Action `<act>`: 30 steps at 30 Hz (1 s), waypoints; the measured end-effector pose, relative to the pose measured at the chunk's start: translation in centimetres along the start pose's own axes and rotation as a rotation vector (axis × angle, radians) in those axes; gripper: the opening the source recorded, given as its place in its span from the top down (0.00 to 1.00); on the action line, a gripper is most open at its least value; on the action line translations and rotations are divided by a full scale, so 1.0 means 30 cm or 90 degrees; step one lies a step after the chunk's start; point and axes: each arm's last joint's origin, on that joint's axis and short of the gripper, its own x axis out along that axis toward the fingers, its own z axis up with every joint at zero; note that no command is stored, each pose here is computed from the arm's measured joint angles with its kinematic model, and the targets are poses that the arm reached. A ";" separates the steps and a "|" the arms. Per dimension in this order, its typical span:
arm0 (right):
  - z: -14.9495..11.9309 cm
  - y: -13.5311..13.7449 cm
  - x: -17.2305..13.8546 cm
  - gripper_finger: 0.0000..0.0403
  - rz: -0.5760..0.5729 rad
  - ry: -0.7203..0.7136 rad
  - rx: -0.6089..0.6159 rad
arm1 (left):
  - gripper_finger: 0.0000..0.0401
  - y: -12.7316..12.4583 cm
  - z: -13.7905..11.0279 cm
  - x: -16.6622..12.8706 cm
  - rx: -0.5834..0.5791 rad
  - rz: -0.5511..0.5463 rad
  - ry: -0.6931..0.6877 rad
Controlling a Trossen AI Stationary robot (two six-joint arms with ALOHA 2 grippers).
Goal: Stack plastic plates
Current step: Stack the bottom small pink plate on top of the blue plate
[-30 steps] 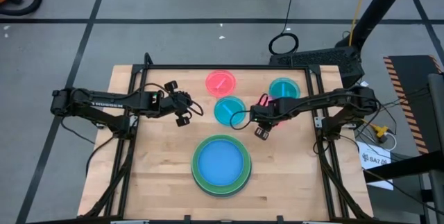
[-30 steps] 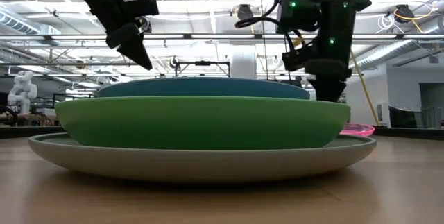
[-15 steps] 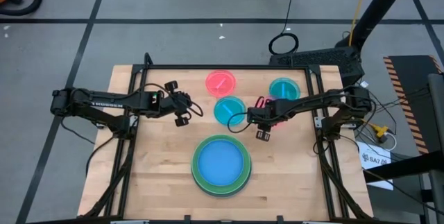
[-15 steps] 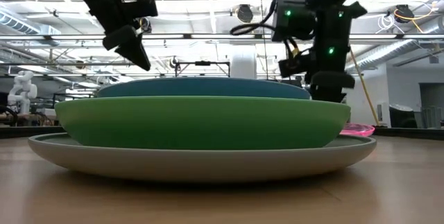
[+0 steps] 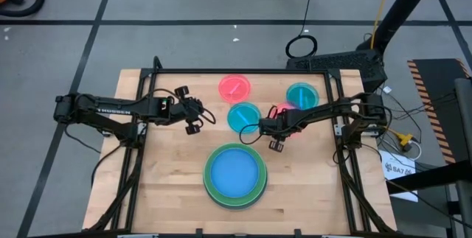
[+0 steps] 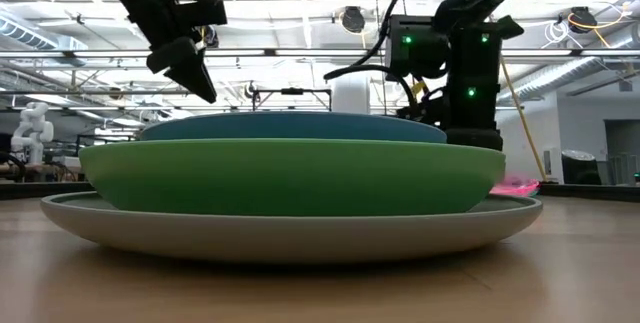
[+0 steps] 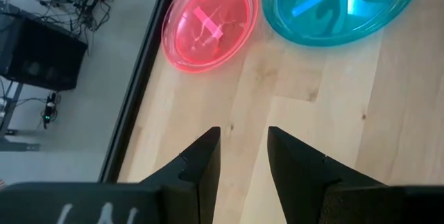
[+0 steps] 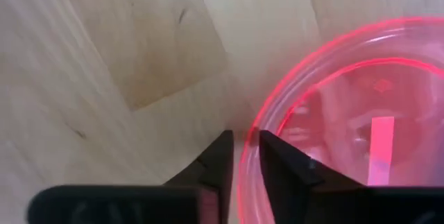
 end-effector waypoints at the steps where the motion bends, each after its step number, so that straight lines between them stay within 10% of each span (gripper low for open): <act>1: -0.001 0.000 -0.002 0.90 0.002 0.000 0.002 | 0.68 0.000 0.001 0.000 -0.001 0.000 -0.002; 30: -0.060 -0.011 -0.219 1.00 0.040 -0.139 0.034 | 0.68 0.001 0.007 0.000 0.005 0.002 -0.012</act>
